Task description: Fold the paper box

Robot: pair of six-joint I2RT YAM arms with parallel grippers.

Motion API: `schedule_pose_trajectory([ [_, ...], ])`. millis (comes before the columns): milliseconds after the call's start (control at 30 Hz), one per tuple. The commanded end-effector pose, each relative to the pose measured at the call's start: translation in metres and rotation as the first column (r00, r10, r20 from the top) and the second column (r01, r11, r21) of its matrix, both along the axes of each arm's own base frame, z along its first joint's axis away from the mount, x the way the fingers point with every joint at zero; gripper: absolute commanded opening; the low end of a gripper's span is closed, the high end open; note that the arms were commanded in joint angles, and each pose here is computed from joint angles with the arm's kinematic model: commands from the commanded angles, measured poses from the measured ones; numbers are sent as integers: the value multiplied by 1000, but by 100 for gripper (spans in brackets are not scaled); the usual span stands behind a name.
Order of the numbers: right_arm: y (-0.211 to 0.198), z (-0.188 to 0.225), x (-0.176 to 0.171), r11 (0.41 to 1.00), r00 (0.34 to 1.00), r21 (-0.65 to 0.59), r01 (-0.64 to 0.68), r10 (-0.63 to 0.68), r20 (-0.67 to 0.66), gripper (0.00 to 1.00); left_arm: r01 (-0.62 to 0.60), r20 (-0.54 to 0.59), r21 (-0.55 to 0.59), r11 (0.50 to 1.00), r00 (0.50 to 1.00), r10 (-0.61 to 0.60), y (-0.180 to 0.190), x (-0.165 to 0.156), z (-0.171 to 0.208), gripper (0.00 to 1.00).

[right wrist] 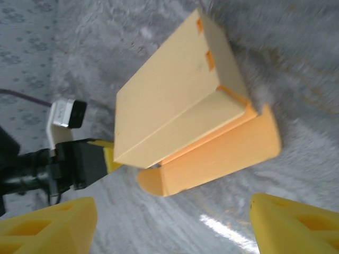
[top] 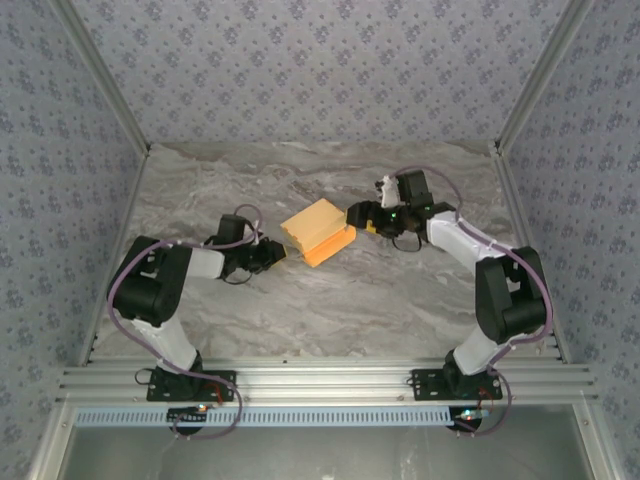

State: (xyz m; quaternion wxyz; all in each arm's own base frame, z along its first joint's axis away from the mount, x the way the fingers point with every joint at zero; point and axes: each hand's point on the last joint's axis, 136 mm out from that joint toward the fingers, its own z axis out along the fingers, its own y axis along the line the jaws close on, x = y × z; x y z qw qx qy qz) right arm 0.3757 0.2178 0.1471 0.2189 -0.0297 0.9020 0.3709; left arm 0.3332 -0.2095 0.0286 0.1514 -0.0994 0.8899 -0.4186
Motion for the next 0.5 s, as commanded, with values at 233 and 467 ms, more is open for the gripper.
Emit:
schedule_pose_trajectory([
  [233,-20,-9,41,970,1000,-243,12,-9,14,71,-94,105,71,993,991,86,29,8,59,24],
  [467,6,-30,72,972,997,-223,-72,65,-39,73,-114,137,95,989,985,100,29,28,78,38],
])
